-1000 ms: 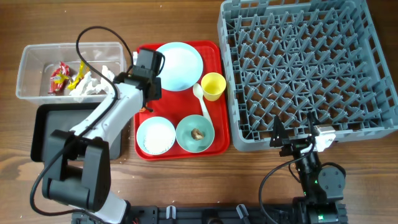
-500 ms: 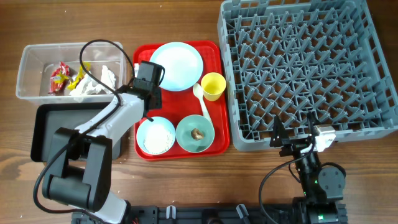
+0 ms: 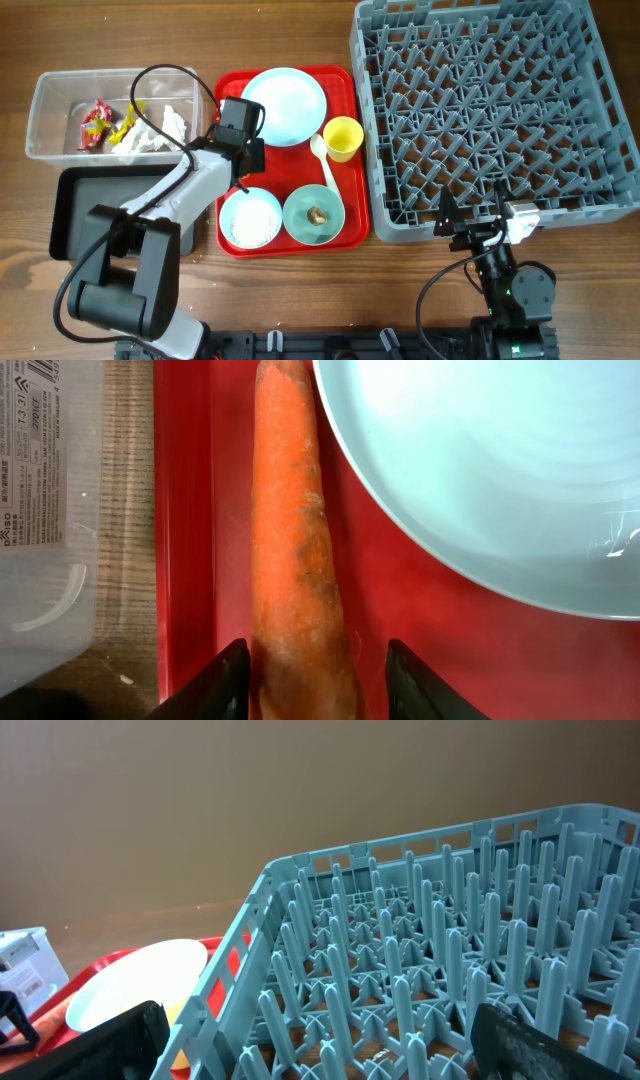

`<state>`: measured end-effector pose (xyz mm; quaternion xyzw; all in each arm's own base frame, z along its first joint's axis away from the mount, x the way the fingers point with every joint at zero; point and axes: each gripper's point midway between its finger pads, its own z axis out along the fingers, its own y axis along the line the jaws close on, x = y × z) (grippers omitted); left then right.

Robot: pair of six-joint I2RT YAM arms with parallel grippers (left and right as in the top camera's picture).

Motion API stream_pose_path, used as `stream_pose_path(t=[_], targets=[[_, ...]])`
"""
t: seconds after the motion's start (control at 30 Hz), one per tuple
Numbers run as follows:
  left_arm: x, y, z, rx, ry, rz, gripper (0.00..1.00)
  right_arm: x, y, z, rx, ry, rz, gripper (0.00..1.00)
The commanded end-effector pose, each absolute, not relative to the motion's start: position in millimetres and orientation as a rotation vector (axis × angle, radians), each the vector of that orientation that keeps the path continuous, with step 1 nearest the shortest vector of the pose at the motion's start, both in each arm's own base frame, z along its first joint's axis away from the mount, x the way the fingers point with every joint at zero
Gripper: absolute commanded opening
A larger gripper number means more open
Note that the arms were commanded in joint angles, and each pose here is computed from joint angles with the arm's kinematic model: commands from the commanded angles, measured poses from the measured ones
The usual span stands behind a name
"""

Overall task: Sort waste into correct bins and load items into the dishwasher rack
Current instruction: 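Lower left gripper onto the carrot on the red tray and grasp, then carry the carrot left and place it on the black tray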

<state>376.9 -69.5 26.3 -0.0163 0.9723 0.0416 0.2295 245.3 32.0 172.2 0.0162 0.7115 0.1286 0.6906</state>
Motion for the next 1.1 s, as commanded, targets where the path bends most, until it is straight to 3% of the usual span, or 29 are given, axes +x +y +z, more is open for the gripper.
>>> stream_pose_path(t=[0.0,0.1,0.33,0.4,0.47,0.83,1.07], targets=[[374,-71,21,-0.063,2.694,0.096,0.45,245,31,173,0.046,1.584,0.288,1.0],[374,-70,18,-0.162,2.695,0.076,0.49,245,31,173,0.046,1.584,0.287,1.0],[369,-69,3,-0.226,2.727,0.082,0.49,245,31,173,0.046,1.584,0.287,1.0],[370,-69,4,-0.225,2.724,0.08,0.36,245,31,173,0.046,1.584,0.287,1.0],[371,-70,7,-0.225,2.715,0.076,0.32,245,31,173,0.046,1.584,0.288,1.0],[391,-75,90,-0.268,2.484,-0.043,0.32,245,31,173,0.046,1.584,0.288,1.0],[389,-70,158,-0.46,2.291,-0.185,0.25,245,31,173,0.046,1.584,0.287,1.0]])
